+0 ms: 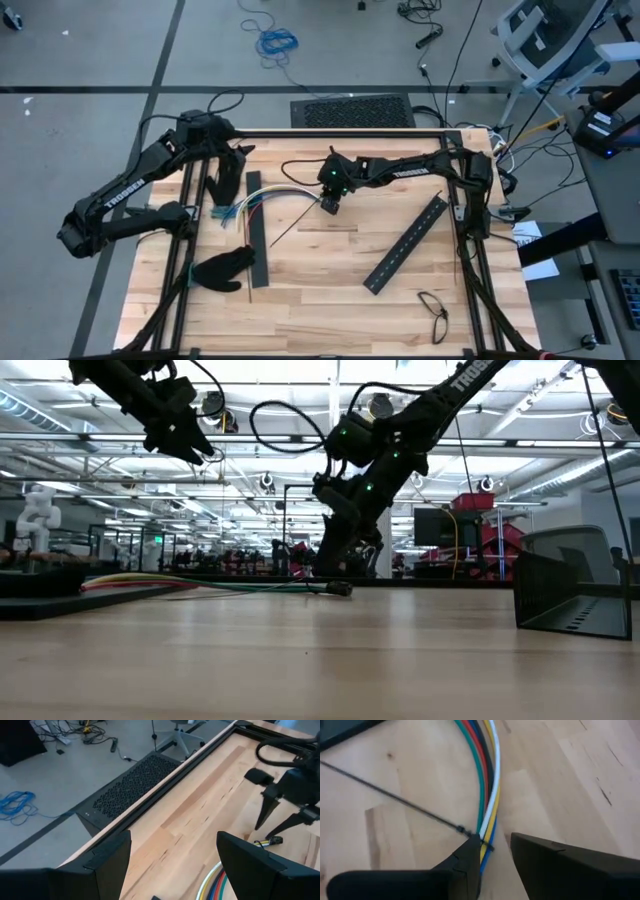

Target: Ziptie cables

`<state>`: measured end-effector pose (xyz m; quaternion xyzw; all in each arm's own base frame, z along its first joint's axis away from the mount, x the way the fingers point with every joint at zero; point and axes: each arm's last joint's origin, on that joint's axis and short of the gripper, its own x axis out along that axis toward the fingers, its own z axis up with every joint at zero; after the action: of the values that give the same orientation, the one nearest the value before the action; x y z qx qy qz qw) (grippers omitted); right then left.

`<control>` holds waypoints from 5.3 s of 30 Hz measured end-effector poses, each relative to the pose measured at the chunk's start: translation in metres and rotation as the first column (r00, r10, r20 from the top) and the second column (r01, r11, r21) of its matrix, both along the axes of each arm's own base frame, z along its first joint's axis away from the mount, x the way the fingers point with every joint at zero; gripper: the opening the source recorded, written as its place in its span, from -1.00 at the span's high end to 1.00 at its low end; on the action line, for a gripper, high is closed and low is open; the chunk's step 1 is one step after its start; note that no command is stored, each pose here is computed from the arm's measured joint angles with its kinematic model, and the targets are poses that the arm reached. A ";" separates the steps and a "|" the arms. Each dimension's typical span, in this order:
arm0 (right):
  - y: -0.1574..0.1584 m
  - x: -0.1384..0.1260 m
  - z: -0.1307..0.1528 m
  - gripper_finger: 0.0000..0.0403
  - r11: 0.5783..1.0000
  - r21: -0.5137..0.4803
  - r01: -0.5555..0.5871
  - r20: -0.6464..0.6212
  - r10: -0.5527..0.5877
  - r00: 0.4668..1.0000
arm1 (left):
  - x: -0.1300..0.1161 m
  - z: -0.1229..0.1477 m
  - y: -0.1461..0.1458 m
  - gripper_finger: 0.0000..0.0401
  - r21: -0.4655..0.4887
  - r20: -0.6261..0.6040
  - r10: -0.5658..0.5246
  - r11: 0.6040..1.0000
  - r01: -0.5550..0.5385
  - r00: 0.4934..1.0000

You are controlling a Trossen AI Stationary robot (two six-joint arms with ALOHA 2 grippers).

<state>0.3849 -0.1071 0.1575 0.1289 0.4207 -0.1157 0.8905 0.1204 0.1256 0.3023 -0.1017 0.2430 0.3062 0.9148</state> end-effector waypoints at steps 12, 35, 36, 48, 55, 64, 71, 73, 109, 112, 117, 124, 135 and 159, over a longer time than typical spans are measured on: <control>-0.003 0.018 -0.012 0.48 0.999 0.050 -0.019 -0.082 0.023 0.996 | -0.001 -0.001 0.000 -0.45 -0.005 -0.007 0.006 1.000 -0.006 1.000; 0.001 0.014 -0.004 0.48 0.993 0.002 -0.115 -0.111 0.114 0.987 | -0.001 -0.001 -0.001 -0.45 -0.002 -0.012 0.002 1.000 -0.002 1.000; -0.001 0.014 -0.003 0.48 0.994 -0.010 -0.111 -0.111 0.110 0.988 | -0.001 -0.001 -0.001 -0.45 -0.003 -0.011 0.002 1.000 -0.002 1.000; -0.004 0.015 -0.004 0.48 0.988 -0.030 -0.154 -0.098 0.150 0.984 | -0.001 -0.001 -0.001 -0.45 -0.006 -0.008 0.005 1.000 -0.005 1.000; -0.004 0.016 -0.010 0.48 0.986 -0.009 -0.167 -0.104 0.165 0.981 | -0.001 -0.001 -0.001 -0.45 -0.007 -0.008 0.006 1.000 -0.006 1.000; -0.004 0.016 -0.010 0.48 0.986 -0.013 -0.165 -0.105 0.163 0.981 | -0.001 -0.001 -0.001 -0.45 -0.007 -0.008 0.006 1.000 -0.006 1.000; -0.004 0.016 -0.010 0.48 0.987 -0.016 -0.162 -0.099 0.160 0.982 | -0.001 -0.001 -0.001 -0.45 -0.007 -0.008 0.006 1.000 -0.006 1.000; -0.004 0.016 -0.010 0.48 0.987 -0.017 -0.161 -0.096 0.159 0.983 | -0.001 -0.001 -0.001 -0.45 -0.006 -0.008 0.006 1.000 -0.006 1.000; -0.018 0.012 0.032 1.00 0.977 0.201 -0.064 -0.027 0.071 0.997 | 0.000 -0.057 -0.002 -0.45 -0.089 0.038 0.010 0.996 -0.007 0.999; -0.022 0.004 0.049 1.00 0.979 0.194 -0.066 -0.003 0.068 0.998 | -0.002 -0.063 -0.004 -0.45 -0.075 0.054 0.023 0.997 -0.019 0.998; -0.020 0.001 0.068 1.00 0.959 0.250 -0.130 0.099 0.108 0.989 | 0.005 -0.058 0.000 -0.45 -0.044 0.216 -0.016 0.999 0.026 0.976; -0.006 0.003 0.083 1.00 0.937 0.275 -0.214 0.180 0.169 0.969 | 0.030 -0.062 0.012 -0.45 -0.033 0.389 -0.153 0.983 0.180 0.908; -0.002 0.003 0.104 1.00 0.935 0.273 -0.226 0.277 0.148 0.949 | 0.083 -0.089 0.011 -0.45 -0.179 0.526 -0.279 0.887 0.425 0.804; -0.005 0.002 0.103 1.00 0.935 0.262 -0.238 0.276 0.164 0.947 | 0.075 -0.123 -0.011 -0.45 -0.244 0.461 -0.268 0.878 0.412 0.846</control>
<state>0.3868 -0.1119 0.2603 0.2283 0.3286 0.0573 0.9147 0.1959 0.1146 0.1789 -0.2722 0.1065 0.0624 0.9543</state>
